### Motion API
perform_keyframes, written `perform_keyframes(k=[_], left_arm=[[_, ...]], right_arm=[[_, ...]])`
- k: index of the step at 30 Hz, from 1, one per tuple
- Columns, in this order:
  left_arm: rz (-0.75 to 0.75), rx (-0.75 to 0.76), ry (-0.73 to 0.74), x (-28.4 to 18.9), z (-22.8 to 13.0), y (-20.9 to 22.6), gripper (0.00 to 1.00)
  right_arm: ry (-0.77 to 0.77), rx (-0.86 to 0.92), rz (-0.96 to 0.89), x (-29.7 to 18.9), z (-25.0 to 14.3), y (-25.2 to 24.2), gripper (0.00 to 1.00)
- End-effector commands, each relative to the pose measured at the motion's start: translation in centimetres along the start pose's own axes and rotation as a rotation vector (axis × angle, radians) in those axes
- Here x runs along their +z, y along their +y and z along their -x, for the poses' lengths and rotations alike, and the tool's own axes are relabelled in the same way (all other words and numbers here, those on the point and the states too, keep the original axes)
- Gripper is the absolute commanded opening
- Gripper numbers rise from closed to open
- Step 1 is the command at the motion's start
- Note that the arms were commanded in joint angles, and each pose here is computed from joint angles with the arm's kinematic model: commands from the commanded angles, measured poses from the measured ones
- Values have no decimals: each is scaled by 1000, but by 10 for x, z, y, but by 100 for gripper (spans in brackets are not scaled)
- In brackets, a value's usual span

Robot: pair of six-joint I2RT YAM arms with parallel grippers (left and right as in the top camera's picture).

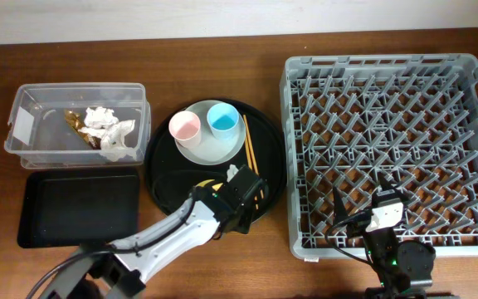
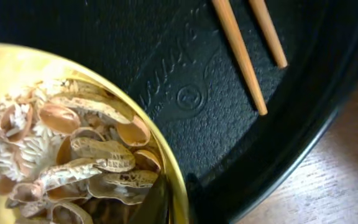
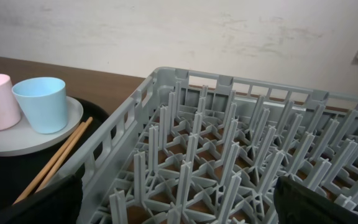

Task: Sort waste into correct bins and load items into the dishwasher rack
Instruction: 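Grasp the yellow bowl rim with the left gripper, then tip the yellow bowl over the black tray to empty shells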

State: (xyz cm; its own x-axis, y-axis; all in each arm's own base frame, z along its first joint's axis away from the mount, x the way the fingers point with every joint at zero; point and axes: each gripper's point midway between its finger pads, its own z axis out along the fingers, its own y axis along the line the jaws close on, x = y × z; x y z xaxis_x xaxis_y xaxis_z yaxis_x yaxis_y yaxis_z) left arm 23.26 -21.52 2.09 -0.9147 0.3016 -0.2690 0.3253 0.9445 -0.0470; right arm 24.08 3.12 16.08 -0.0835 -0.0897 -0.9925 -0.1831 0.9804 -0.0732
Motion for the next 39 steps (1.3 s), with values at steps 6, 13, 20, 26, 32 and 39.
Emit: perform_keyframes(k=[6,13,20,26,32,39], left_arm=[[57,-4,-70,-12,16,8,4],[93,-108,-258,-95,47,45,0],[-73,-443,-336,-153,42,148,1],[-100,-814,-298,-143,3,254,0],[-347,-909,-294,-115,0,281,0],[-765,-908,-636,-161,9,303,0]], right_arm=[[5,-3,-8,0,-3,-2,98],[5,-3,-8,0,-3,-2,98],[5,-3,-8,0,-3,-2,98],[5,-3,-8,0,-3,-2,99],[5,-3,-8,0,-3,-2,99],[5,-3,-8,0,-3,-2,98]])
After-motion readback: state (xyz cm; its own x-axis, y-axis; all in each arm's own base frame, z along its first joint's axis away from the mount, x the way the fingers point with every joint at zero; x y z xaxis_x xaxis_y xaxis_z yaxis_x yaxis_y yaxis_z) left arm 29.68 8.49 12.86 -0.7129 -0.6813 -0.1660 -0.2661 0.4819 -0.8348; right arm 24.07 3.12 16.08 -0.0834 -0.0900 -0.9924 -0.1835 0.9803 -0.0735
